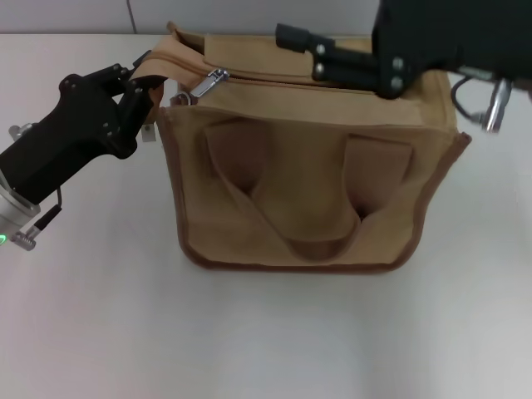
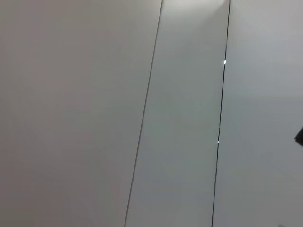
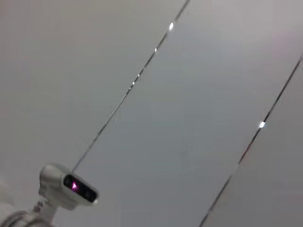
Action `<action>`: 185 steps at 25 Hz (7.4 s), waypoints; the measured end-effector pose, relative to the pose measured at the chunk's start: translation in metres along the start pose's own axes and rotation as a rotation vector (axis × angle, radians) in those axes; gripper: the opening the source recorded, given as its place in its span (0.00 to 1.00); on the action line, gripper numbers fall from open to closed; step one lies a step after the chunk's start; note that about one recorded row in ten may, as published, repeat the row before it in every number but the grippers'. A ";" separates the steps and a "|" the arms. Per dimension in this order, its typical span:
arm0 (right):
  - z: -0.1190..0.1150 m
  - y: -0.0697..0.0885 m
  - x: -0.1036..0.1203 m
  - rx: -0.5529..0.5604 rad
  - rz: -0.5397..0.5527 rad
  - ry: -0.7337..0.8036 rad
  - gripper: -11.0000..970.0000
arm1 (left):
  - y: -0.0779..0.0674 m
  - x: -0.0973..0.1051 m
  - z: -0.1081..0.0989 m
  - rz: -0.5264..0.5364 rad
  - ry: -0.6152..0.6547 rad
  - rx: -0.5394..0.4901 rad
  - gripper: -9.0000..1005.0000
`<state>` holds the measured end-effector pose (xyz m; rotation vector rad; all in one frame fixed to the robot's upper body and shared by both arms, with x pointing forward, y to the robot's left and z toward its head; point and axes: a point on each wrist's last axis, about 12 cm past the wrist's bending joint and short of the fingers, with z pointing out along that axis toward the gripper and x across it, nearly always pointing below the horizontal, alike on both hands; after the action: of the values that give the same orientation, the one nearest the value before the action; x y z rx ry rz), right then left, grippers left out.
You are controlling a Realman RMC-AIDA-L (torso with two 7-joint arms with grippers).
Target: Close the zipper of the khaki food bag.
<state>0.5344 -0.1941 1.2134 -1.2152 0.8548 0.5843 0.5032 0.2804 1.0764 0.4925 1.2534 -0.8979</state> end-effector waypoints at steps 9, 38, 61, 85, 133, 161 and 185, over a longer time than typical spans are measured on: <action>-0.018 0.039 0.028 0.281 -0.269 -0.054 0.69 | -0.003 -0.002 -0.002 -0.004 -0.020 0.014 0.03; 0.017 0.071 0.050 0.182 -0.468 0.200 0.68 | -0.005 -0.006 0.009 -0.029 -0.054 0.070 0.03; 0.039 0.066 0.043 0.022 -0.746 0.282 0.68 | -0.005 -0.007 0.028 -0.038 -0.064 0.108 0.03; 0.033 0.066 0.043 0.032 -0.762 0.289 0.68 | -0.006 -0.008 0.030 -0.085 -0.080 0.114 0.04; 0.010 -0.030 0.059 -0.216 1.678 0.214 0.68 | -0.005 -0.016 0.043 -0.063 -0.103 0.179 0.04; 0.032 -0.030 0.064 -0.194 1.576 0.308 0.68 | -0.007 -0.015 0.043 -0.109 -0.100 0.186 0.04; 0.058 -0.024 0.061 -0.246 1.517 0.348 0.65 | -0.007 -0.016 0.044 -0.109 -0.102 0.191 0.04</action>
<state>0.6025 -0.1478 1.1835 -0.6771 2.0276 1.7345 0.5230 0.2481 1.1042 0.5256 1.1153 -1.1283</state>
